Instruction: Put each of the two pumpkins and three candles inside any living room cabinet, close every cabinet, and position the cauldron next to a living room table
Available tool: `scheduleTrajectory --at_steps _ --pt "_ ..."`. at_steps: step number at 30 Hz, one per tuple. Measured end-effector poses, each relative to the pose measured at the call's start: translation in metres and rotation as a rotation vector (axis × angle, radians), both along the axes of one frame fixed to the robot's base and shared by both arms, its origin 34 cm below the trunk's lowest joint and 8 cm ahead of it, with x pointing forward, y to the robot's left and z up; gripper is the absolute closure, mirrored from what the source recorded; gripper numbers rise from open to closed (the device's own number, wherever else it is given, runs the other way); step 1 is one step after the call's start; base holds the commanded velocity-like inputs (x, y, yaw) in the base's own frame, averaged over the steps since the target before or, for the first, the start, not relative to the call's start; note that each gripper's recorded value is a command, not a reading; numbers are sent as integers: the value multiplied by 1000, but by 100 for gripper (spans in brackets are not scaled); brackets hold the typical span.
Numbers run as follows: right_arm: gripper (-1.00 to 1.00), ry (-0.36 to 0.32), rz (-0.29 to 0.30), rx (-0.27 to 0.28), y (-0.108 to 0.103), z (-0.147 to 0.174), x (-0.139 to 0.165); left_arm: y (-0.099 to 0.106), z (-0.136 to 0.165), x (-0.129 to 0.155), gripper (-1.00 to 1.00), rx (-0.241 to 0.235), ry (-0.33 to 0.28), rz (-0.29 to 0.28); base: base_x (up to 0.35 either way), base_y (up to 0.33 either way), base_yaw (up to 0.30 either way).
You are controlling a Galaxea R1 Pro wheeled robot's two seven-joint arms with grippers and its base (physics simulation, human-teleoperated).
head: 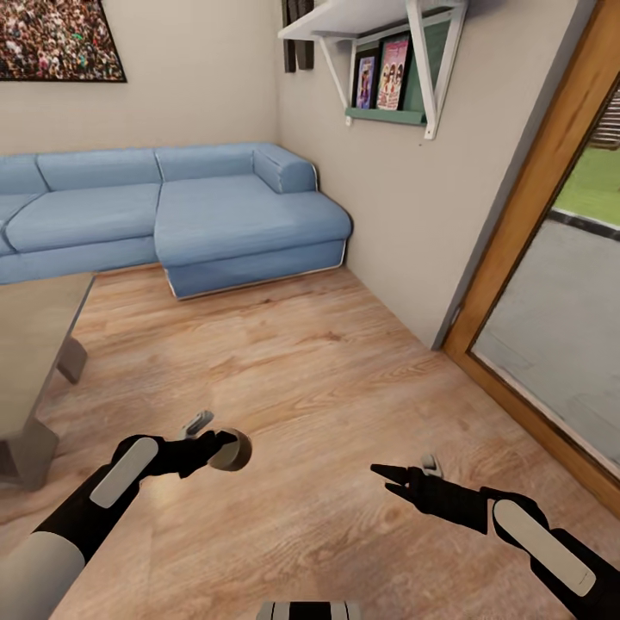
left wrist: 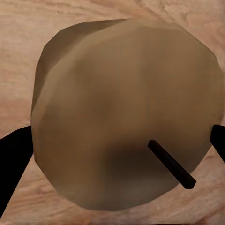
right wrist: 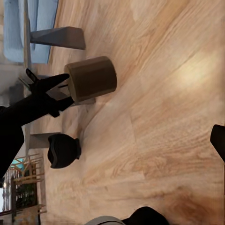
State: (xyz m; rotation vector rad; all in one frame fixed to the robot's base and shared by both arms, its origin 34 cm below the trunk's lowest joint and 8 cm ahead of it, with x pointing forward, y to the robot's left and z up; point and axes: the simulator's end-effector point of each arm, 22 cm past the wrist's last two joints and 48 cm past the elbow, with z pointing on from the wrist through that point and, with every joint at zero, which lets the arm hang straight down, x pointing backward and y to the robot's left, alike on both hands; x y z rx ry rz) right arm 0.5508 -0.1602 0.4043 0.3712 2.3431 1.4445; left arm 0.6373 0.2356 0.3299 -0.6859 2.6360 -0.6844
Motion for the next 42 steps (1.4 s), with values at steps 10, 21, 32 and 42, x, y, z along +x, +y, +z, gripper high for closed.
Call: scheduleTrajectory --at_steps 10,21,32,42 --pt "-100 -25 -11 -3 -1 7 5 0 8 3 100 0 -15 0 -69 -52 201" --pt "-100 -77 -13 2 -2 32 9 -5 36 10 100 -6 -63 -4 -74 0 207" --pt "-100 -138 -13 7 -2 63 13 -10 76 18 100 34 -110 2 -24 0 207" --pt "-100 -182 -16 -1 -3 85 14 -10 106 23 100 34 -159 7 0 0 122"
